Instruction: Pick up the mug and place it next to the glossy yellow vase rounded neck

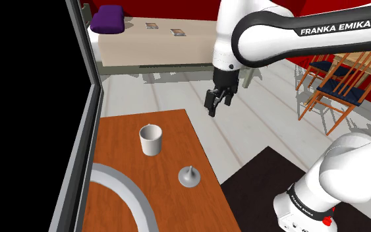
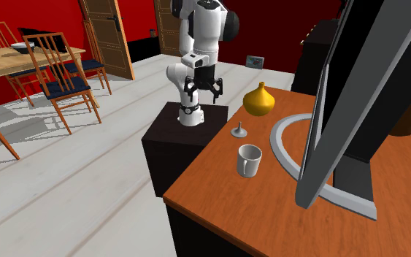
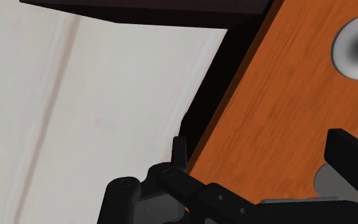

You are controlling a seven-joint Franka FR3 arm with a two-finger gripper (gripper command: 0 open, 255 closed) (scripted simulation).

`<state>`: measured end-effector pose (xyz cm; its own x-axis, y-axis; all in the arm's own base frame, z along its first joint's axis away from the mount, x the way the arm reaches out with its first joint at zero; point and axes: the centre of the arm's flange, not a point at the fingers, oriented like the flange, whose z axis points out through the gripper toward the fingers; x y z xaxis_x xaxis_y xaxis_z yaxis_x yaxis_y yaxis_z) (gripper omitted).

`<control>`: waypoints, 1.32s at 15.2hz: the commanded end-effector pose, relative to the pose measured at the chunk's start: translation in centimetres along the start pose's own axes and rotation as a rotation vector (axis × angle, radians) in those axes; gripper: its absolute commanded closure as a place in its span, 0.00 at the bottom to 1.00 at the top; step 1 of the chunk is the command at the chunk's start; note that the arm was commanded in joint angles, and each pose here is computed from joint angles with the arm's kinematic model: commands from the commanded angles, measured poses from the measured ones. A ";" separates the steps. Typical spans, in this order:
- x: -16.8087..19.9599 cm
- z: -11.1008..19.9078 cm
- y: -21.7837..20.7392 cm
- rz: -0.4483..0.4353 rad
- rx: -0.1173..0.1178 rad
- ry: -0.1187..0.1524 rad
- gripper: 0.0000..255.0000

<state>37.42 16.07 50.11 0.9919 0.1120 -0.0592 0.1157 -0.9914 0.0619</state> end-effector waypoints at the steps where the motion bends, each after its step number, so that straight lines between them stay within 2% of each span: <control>1: 1.4 1.0 -2.2 0.001 0.002 0.008 0.00; 20: 14.5 8.4 -21.4 0.000 0.008 0.080 0.00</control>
<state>47.98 37.13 39.90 0.9928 0.1187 0.0168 0.1177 -0.9916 0.0532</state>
